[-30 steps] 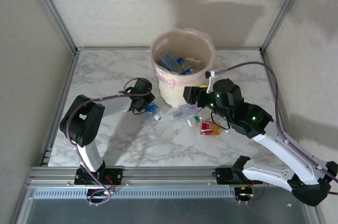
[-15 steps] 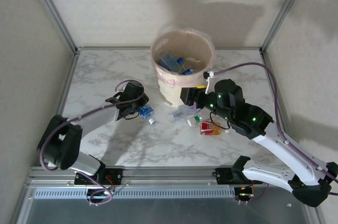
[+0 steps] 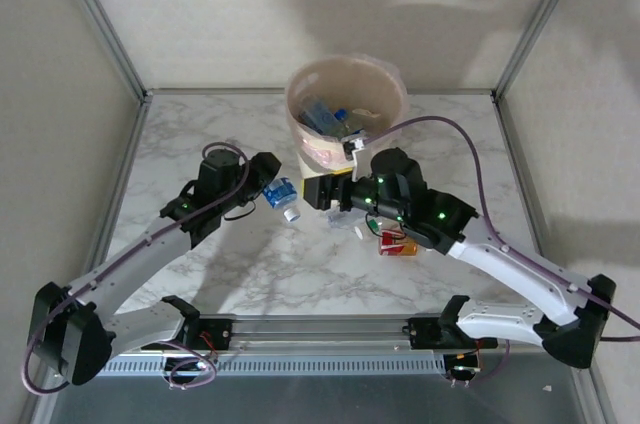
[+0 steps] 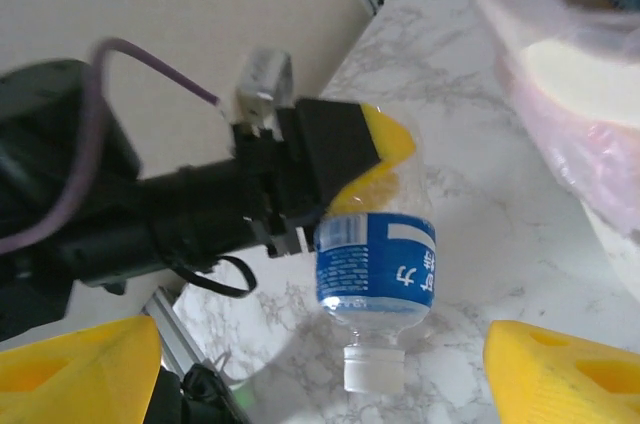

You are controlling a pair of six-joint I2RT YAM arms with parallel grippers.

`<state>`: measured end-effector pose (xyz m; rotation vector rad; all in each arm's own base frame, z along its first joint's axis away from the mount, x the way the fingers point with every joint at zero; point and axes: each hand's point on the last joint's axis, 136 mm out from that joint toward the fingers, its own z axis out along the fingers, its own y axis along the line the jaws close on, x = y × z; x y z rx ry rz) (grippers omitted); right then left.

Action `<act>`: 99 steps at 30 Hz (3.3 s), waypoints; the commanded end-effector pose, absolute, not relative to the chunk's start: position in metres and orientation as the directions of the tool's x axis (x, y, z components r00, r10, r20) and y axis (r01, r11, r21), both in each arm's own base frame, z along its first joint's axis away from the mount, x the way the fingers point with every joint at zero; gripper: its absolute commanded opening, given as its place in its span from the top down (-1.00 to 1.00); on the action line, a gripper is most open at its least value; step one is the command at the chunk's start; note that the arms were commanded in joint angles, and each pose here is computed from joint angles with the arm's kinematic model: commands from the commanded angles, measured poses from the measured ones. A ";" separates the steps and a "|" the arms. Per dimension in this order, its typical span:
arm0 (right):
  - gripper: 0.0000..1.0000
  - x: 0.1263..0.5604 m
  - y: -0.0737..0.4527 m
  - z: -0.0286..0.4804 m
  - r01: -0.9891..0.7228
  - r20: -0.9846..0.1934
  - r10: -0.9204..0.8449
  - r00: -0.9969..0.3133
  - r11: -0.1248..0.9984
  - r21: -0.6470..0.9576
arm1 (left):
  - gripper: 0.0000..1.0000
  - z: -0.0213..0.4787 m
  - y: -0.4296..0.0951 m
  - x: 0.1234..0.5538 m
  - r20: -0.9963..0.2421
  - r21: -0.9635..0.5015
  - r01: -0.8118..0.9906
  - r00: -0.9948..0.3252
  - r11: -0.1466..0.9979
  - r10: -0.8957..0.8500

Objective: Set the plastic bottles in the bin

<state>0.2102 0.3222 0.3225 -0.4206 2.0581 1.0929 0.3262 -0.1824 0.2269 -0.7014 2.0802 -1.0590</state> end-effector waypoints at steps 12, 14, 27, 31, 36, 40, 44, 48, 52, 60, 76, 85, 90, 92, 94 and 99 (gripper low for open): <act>-0.89 0.204 0.386 0.301 -0.602 -0.682 -0.030 -0.731 0.500 0.623 | 0.01 0.294 -0.200 0.306 -0.316 -0.931 0.067 -0.641 0.359 -0.700; -0.89 0.207 0.388 0.297 -0.592 -0.674 -0.035 -0.738 0.513 0.622 | -0.01 0.296 -0.200 0.304 -0.318 -0.931 0.072 -0.642 0.359 -0.697; -0.53 0.211 0.402 0.297 -0.600 -0.670 -0.055 -0.740 0.506 0.620 | -0.05 0.301 -0.204 0.298 -0.329 -0.931 0.103 -0.654 0.351 -0.681; -0.37 0.209 0.402 0.295 -0.601 -0.666 -0.063 -0.743 0.501 0.623 | -0.09 0.300 -0.203 0.299 -0.330 -0.931 0.100 -0.648 0.352 -0.687; -0.16 0.208 0.398 0.298 -0.599 -0.672 -0.049 -0.739 0.505 0.622 | -0.58 0.303 -0.199 0.301 -0.329 -0.931 0.094 -0.633 0.352 -0.701; -0.14 0.209 0.394 0.308 -0.602 -0.687 -0.034 -0.726 0.515 0.611 | -0.99 0.309 -0.187 0.302 -0.343 -0.926 0.077 -0.583 0.371 -0.736; -0.13 0.222 0.379 0.327 -0.593 -0.732 0.001 -0.682 0.585 0.553 | -0.99 0.325 -0.170 0.300 -0.388 -0.909 0.077 -0.518 0.410 -0.762; -0.11 0.251 0.353 0.369 -0.551 -0.787 0.071 -0.613 0.675 0.490 | -0.99 0.337 -0.148 0.296 -0.455 -0.875 0.061 -0.436 0.479 -0.776; -0.09 0.287 0.323 0.410 -0.489 -0.824 0.149 -0.546 0.742 0.458 | -0.99 0.337 -0.140 0.293 -0.476 -0.863 0.051 -0.417 0.503 -0.774; -0.08 0.357 0.282 0.427 -0.353 -0.835 0.201 -0.512 0.837 0.418 | -0.99 0.319 -0.143 0.292 -0.472 -0.856 0.031 -0.451 0.516 -0.758; -0.29 0.413 0.274 0.349 -0.284 -0.821 0.048 -0.568 0.925 0.251 | -0.96 0.306 -0.145 0.295 -0.486 -0.839 0.015 -0.468 0.544 -0.738; -0.59 0.400 0.272 0.340 -0.293 -0.804 0.042 -0.594 0.919 0.264 | -0.95 0.300 -0.147 0.299 -0.490 -0.833 0.009 -0.477 0.554 -0.730; -0.64 0.384 0.256 0.369 -0.273 -0.828 0.081 -0.554 0.923 0.273 | -0.92 0.295 -0.149 0.300 -0.489 -0.832 0.008 -0.486 0.555 -0.725; -0.64 0.375 0.247 0.381 -0.260 -0.837 0.105 -0.538 0.923 0.283 | -0.90 0.293 -0.150 0.300 -0.490 -0.829 0.007 -0.489 0.559 -0.721; -0.64 0.364 0.235 0.392 -0.239 -0.845 0.131 -0.519 0.927 0.290 | -0.89 0.291 -0.150 0.300 -0.490 -0.828 0.006 -0.494 0.561 -0.718; -0.65 0.335 0.195 0.391 -0.140 -0.837 0.193 -0.512 0.943 0.303 | -0.86 0.287 -0.152 0.299 -0.486 -0.829 0.008 -0.503 0.558 -0.715</act>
